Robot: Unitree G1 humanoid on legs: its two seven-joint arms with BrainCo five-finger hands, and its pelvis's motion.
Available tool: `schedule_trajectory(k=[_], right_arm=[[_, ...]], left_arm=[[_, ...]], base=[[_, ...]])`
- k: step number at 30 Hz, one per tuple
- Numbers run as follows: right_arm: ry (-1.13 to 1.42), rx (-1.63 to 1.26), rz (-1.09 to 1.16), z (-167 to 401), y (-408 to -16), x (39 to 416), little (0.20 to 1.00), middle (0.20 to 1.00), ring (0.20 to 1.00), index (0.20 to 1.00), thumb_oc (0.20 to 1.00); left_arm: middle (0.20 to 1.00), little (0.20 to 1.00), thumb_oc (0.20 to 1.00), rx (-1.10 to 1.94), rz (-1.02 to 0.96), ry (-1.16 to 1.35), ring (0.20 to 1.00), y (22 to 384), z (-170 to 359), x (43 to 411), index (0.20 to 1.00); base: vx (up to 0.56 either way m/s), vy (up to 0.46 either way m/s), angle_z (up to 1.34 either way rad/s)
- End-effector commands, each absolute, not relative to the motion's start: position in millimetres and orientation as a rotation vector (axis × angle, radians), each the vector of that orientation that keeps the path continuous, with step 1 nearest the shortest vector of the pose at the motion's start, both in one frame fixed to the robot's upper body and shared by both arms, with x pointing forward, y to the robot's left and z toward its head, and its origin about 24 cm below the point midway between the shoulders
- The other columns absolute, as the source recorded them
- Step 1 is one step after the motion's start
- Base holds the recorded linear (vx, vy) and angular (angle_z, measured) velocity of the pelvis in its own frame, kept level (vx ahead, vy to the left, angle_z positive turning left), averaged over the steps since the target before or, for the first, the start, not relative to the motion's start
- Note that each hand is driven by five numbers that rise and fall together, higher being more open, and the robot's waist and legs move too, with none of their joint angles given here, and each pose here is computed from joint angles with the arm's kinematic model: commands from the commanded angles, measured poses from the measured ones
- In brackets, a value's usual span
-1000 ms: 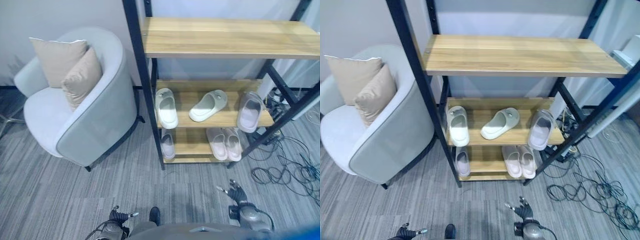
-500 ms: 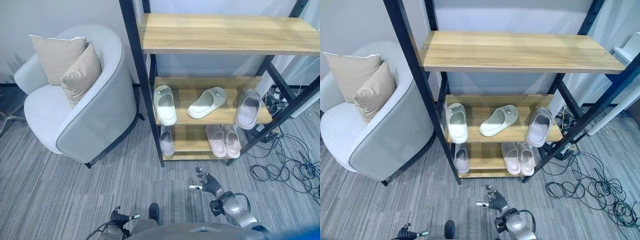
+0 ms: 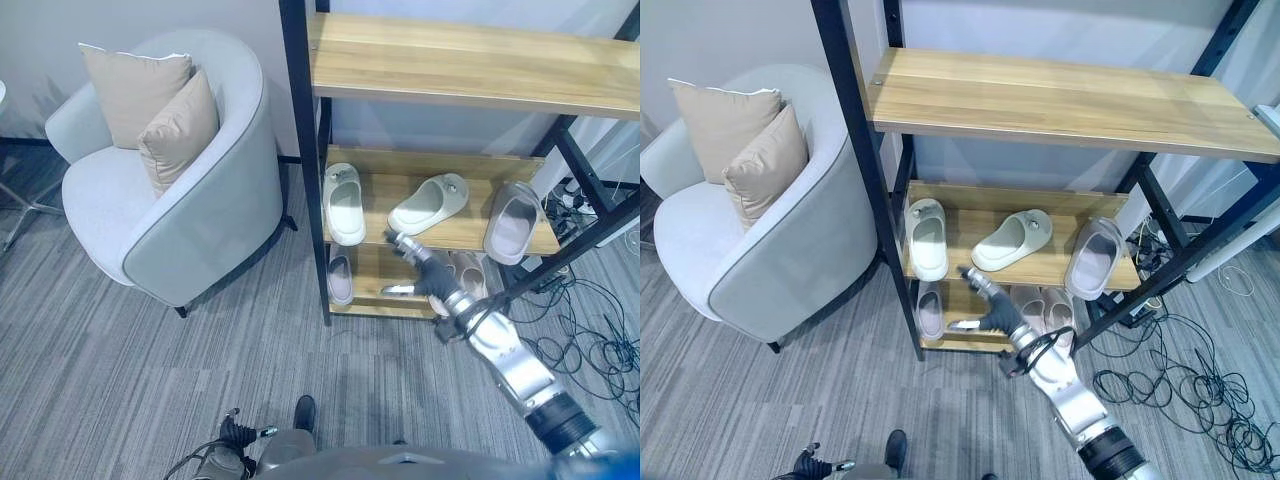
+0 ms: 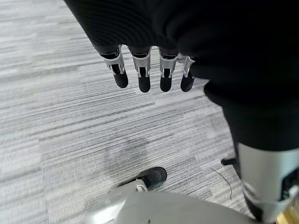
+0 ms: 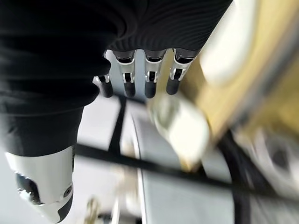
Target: Arrange the slippers neatly on the shoe rack.
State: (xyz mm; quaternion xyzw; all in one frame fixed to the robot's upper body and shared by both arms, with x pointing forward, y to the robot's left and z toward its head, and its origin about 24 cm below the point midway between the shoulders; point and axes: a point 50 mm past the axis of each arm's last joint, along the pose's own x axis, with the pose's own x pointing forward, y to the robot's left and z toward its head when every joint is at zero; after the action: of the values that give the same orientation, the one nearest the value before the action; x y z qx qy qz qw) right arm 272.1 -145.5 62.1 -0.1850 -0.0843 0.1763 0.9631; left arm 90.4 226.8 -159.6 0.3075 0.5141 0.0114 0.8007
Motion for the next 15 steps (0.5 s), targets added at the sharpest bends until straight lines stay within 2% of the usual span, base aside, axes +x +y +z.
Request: schedule_trajectory(k=[1,4,6,9,13,15], right_arm=[[-0.331,-0.463,0.222,90.1,-152.3,286.0,1.000,1.000,1.000,1.000,1.000],[-0.358,-0.561,0.059,103.2,-176.5,302.4,1.000,1.000,1.000,1.000,1.000],[-0.360,-0.618,0.013,107.2,-186.7,306.4,1.000,1.000,1.000,1.000,1.000],[-0.352,-0.672,-0.096,115.2,-206.8,316.5,1.000,1.000,1.000,1.000,1.000],[-0.373,-0.749,-0.234,132.0,-225.8,330.0,1.000,1.000,1.000,1.000,1.000],[-0.358,-0.793,-0.301,136.6,-237.9,335.1,1.000,1.000,1.000,1.000,1.000]], left_arm=[[1.000,1.000,1.000,0.701,-0.140,1.088,1.000,196.7,-165.8,92.4,1.000],[1.000,1.000,1.000,0.625,0.066,1.147,1.000,219.2,-163.5,88.6,1.000],[1.000,1.000,1.000,0.581,0.135,1.172,1.000,225.9,-163.0,86.0,1.000],[1.000,1.000,1.000,0.577,0.111,1.171,1.000,224.1,-164.0,83.2,1.000],[1.000,1.000,1.000,0.571,0.032,1.123,1.000,204.1,-165.7,89.1,1.000],[1.000,1.000,1.000,0.519,0.055,1.094,1.000,200.3,-164.2,95.7,1.000]], base=[[0.00,0.032,0.05],[0.01,0.031,0.07],[0.02,0.016,0.01],[0.05,0.037,0.14],[0.03,0.023,0.09],[0.03,0.002,0.00]])
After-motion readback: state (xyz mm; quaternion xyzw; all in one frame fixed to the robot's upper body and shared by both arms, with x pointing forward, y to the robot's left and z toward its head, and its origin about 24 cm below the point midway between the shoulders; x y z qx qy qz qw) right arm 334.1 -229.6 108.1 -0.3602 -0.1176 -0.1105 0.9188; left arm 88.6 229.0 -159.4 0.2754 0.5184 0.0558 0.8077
